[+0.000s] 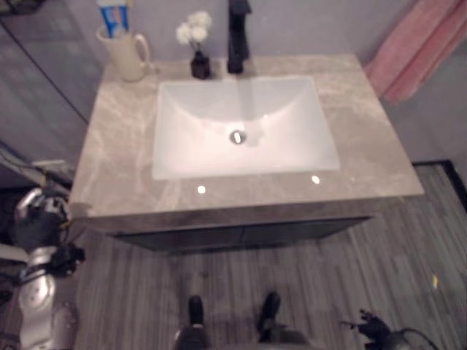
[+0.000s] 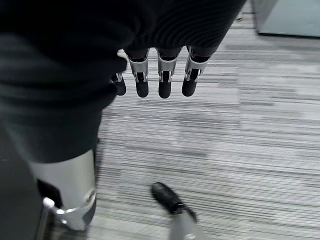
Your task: Put brush and paste in cup on sink, flatten towel.
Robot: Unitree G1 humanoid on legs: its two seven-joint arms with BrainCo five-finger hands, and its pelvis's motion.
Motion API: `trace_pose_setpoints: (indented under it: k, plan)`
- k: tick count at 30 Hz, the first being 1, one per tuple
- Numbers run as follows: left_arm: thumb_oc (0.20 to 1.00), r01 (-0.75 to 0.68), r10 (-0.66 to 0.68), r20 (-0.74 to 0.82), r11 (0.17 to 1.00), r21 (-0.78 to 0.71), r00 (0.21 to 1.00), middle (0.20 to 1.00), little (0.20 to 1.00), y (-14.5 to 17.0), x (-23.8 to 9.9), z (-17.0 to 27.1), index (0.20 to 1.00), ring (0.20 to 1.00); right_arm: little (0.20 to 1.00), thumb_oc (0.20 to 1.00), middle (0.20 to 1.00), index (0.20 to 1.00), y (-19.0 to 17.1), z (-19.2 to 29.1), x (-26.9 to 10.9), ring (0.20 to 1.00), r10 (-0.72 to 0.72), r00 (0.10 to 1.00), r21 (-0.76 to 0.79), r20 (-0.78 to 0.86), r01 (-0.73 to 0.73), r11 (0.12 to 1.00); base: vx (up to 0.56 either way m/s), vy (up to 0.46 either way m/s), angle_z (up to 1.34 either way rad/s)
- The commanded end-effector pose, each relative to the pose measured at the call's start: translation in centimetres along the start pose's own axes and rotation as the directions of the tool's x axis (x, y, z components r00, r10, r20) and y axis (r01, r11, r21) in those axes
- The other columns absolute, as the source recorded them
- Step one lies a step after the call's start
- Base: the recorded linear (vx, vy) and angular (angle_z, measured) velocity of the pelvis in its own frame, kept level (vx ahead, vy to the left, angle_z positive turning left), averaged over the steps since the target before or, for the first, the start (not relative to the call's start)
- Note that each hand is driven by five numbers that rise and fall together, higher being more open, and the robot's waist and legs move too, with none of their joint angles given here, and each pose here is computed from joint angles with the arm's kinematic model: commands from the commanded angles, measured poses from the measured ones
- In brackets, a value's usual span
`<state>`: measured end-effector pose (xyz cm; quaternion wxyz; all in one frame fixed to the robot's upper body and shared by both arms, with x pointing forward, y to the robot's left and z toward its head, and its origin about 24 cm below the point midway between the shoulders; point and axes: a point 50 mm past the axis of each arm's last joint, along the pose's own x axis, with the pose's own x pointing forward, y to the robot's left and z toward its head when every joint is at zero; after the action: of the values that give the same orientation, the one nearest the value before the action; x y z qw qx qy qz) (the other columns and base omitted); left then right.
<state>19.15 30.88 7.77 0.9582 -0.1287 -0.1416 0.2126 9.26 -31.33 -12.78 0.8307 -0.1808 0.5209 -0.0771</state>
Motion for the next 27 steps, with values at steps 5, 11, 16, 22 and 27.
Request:
trace_pose_setpoints:
  k: [5, 11, 16, 22, 27]
  plan:
    - [1.0, -0.039, 0.072, 0.234, 0.989, -0.145, 0.969, 1.0, 1.0, -0.1, 0.7, 2.4, 1.0, 1.0, 1.0, 1.0, 1.0, 1.0, 1.4, 0.1, 0.2, 1.0, 0.029, 1.0, -0.068, -0.001, -0.029, 0.997, 0.0, -0.153, -0.01]
    - [1.0, -0.332, 0.416, 0.166, 0.864, -0.378, 0.894, 1.0, 1.0, 2.5, -0.3, -0.3, 1.0, 1.0, 1.0, 1.0, 1.0, 1.0, 2.2, 0.2, 0.3, 1.0, 0.018, 1.0, -0.092, -0.014, -0.019, 0.996, 0.02, -0.17, 0.09]
    - [1.0, -0.357, 0.425, 0.104, 0.85, -0.387, 0.899, 1.0, 1.0, 2.3, -0.4, -1.8, 1.0, 1.0, 1.0, 1.0, 1.0, 1.0, 1.7, -0.3, 0.2, 1.0, -0.01, 1.0, -0.099, -0.021, 0.008, 0.995, 0.0, -0.179, 0.14]
    - [1.0, -0.373, 0.445, 0.135, 0.852, -0.367, 0.885, 1.0, 1.0, 2.8, -0.4, -1.1, 1.0, 1.0, 1.0, 1.0, 1.0, 1.0, 1.0, -0.9, 0.1, 1.0, -0.049, 0.997, -0.128, -0.054, 0.042, 0.991, 0.0, -0.009, 0.15]
    - [1.0, -0.349, 0.432, 0.259, 0.884, -0.311, 0.864, 1.0, 1.0, 3.4, 0.2, 1.7, 1.0, 1.0, 1.0, 1.0, 1.0, 1.0, 1.1, 0.0, 0.4, 1.0, -0.041, 0.999, -0.169, -0.034, 0.035, 0.985, 0.07, 0.101, -0.11]
